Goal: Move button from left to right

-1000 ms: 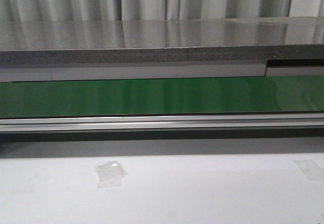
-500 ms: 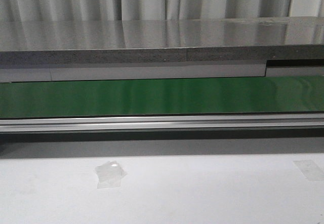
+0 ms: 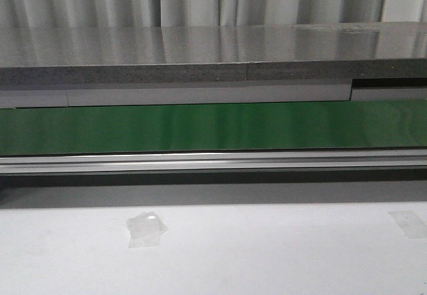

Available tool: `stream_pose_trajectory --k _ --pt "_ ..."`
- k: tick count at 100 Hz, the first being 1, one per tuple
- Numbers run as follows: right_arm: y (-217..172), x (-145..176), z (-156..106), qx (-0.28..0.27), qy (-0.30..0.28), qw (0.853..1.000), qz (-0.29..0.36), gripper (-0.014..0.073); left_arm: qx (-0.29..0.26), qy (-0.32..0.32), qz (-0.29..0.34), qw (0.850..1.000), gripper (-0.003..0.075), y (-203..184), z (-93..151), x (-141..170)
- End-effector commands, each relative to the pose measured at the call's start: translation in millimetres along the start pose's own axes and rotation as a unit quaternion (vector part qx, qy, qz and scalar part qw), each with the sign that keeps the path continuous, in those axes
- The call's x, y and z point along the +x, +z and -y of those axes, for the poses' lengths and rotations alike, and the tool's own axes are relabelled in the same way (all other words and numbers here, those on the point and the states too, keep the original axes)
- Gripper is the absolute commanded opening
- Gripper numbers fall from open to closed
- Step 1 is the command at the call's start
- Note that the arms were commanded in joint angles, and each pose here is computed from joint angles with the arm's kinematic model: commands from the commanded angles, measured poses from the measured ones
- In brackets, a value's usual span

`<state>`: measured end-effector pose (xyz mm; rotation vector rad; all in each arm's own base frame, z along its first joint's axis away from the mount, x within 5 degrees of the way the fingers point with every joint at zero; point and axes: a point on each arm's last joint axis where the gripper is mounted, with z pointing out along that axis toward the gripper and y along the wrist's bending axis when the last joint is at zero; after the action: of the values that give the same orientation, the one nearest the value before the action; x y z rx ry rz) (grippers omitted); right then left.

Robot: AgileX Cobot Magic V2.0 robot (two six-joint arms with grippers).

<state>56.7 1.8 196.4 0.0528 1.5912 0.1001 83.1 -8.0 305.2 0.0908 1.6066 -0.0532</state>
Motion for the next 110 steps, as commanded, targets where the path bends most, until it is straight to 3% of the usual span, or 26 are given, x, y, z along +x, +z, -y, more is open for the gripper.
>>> stream_pose_trajectory --k 1,99,110 --pt "-2.5 -13.5 -1.3 -0.005 -0.003 0.998 0.057 -0.0066 -0.007 -0.009 0.049 0.999 -0.002 -0.8 -1.6 -15.7" --pt "-2.5 -13.5 -1.3 -0.005 -0.003 0.998 0.057 -0.0066 -0.007 -0.009 0.049 0.999 -0.002 -0.8 -1.6 -15.7" --pt "-2.5 -13.5 -1.3 -0.005 -0.003 0.998 0.057 -0.0066 -0.013 0.016 0.047 0.999 -0.002 -0.8 -2.4 -15.4"
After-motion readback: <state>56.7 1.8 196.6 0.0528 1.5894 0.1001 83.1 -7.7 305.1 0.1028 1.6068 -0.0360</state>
